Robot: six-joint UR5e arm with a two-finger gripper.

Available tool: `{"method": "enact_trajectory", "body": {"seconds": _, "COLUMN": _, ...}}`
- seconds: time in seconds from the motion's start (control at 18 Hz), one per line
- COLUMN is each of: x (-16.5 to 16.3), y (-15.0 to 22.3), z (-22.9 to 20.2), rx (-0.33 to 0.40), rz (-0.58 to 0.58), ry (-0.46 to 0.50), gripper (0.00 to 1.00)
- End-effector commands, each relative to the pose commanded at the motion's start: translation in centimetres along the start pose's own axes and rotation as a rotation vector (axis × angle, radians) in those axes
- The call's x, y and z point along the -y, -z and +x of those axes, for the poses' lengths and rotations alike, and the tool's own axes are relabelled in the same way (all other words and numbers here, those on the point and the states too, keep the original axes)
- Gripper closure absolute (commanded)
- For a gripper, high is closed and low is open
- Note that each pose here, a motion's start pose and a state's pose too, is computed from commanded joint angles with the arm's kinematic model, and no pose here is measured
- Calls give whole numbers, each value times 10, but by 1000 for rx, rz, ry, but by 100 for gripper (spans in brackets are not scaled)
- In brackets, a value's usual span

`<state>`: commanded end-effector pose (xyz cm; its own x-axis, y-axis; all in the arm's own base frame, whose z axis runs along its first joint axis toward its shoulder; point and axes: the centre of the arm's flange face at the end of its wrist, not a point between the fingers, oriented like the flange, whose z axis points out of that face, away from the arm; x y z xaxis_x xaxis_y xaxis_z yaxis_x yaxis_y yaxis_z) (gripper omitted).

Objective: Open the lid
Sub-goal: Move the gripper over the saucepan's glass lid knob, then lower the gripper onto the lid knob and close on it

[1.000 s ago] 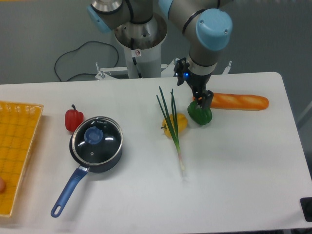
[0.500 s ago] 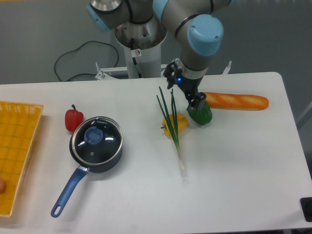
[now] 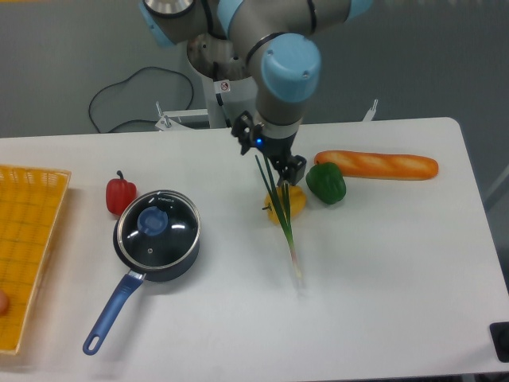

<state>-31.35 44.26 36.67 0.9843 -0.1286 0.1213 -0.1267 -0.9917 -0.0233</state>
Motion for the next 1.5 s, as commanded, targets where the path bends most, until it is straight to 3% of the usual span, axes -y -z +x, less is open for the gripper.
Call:
{"method": "enact_trajectory", "body": {"seconds": 0.17, "x": 29, "y": -10, "z": 12, "rx": 41, "rz": 26, "ry": 105, "gripper": 0}}
{"method": "enact_trajectory", "body": {"seconds": 0.78, "x": 84, "y": -32, "z": 58, "rx": 60, "rz": 48, "ry": 203, "gripper": 0}}
{"method": "enact_trajectory", "body": {"seconds": 1.28, "x": 119, "y": -55, "z": 93, "rx": 81, "rz": 45, "ry": 181, "gripper": 0}}
{"method": "enact_trajectory", "body": {"seconds": 1.5, "x": 131, "y": -63, "z": 104, "rx": 159, "rz": 21, "ry": 151, "gripper": 0}}
